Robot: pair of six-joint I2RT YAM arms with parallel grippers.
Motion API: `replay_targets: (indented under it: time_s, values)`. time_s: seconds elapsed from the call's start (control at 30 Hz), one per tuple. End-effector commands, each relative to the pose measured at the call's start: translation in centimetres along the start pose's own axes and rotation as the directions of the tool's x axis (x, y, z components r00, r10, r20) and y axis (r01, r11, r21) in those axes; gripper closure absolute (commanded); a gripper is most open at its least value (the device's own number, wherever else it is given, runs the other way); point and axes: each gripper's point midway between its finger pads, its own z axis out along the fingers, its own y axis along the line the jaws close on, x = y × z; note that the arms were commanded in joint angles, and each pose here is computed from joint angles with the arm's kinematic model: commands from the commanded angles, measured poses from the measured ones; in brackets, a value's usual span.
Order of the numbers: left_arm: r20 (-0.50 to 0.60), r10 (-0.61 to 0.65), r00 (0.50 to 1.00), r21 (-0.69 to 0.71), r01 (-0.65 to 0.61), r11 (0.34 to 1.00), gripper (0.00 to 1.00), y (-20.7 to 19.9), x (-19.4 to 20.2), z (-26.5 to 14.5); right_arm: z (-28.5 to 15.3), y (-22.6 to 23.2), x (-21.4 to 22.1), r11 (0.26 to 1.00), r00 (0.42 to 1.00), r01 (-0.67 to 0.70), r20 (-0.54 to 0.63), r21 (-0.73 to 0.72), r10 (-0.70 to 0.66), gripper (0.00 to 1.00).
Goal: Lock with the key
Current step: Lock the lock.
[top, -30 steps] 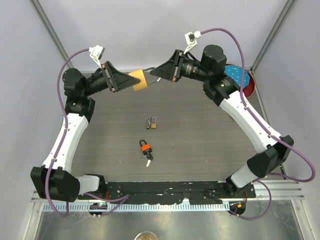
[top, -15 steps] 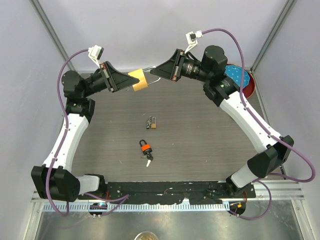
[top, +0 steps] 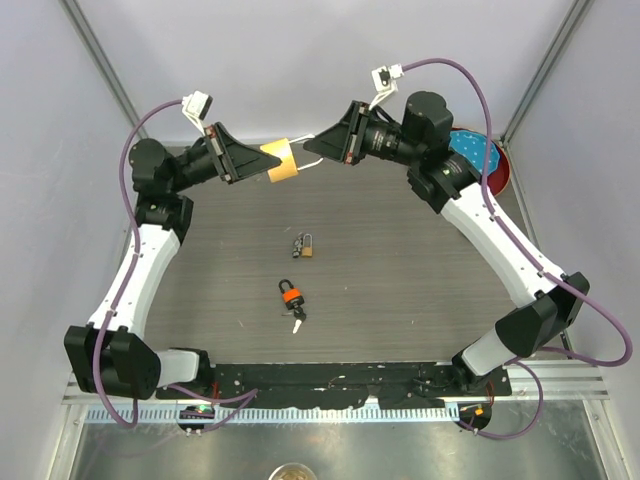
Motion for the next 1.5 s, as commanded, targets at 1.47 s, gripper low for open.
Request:
replay_targets:
  time_s: [1.47]
  values:
    - [0.101,0.074,0.992,-0.280,-0.043,0.959,1.00,2.1,-1.5,-1.2,2.1,-7.4,1.4,0.780,0.948,0.318,-0.186,0.539,-0.258,0.56]
